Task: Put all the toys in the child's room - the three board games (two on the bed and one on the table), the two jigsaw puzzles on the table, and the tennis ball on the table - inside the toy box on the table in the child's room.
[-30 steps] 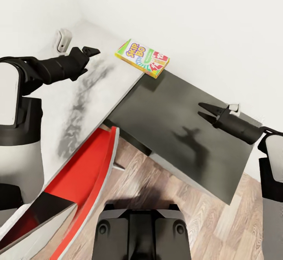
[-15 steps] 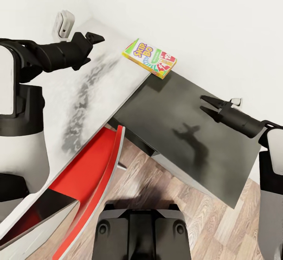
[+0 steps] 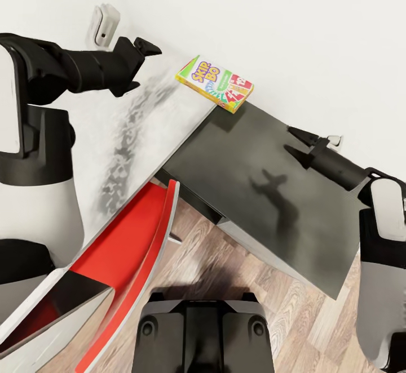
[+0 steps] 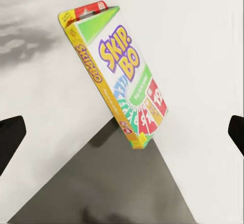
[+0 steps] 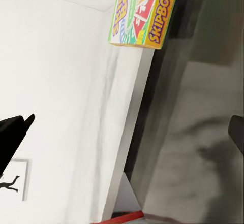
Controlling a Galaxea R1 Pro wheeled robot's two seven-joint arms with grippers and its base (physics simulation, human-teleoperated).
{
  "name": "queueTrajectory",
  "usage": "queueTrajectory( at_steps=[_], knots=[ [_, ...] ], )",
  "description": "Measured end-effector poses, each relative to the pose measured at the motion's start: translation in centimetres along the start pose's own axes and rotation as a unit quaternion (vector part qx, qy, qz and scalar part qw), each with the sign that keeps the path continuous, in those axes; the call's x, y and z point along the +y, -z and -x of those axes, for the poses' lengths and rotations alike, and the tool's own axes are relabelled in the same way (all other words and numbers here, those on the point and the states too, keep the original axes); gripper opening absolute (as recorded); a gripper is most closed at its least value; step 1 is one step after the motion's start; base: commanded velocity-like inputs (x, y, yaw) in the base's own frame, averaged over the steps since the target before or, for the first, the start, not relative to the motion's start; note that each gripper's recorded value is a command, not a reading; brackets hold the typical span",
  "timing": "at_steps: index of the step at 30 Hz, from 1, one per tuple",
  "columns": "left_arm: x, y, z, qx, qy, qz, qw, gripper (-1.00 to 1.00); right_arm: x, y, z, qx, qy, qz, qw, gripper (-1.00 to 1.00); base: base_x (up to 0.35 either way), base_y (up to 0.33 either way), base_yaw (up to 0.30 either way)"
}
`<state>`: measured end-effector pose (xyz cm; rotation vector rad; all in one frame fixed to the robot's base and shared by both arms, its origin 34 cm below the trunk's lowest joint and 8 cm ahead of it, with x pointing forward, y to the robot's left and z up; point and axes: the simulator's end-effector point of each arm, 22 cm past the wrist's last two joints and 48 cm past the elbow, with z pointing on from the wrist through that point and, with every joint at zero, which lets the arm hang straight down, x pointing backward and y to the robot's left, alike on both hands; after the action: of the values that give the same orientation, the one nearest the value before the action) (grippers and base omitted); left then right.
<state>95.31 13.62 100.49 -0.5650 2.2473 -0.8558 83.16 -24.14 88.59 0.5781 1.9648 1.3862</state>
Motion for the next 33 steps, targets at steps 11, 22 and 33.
queueTrajectory(
  at_steps=[11,22,33],
  knots=[
    [-2.4,0.5,0.1,0.022,0.009,-0.015,0.9996,1.00,-0.7,-0.6,1.5,-0.023,-0.006,0.000,0.9997,1.00,0.000,0.000,0.002],
    [-2.9,1.0,-0.2,0.042,0.016,-0.026,0.9987,1.00,-1.0,-0.3,2.4,-0.034,0.001,-0.004,0.9994,1.00,0.000,0.000,0.000],
    [-3.7,1.2,-0.4,0.052,0.018,-0.038,0.9977,1.00,-2.0,-0.4,3.9,-0.071,0.005,-0.012,0.9974,1.00,0.000,0.000,0.000]
  ],
)
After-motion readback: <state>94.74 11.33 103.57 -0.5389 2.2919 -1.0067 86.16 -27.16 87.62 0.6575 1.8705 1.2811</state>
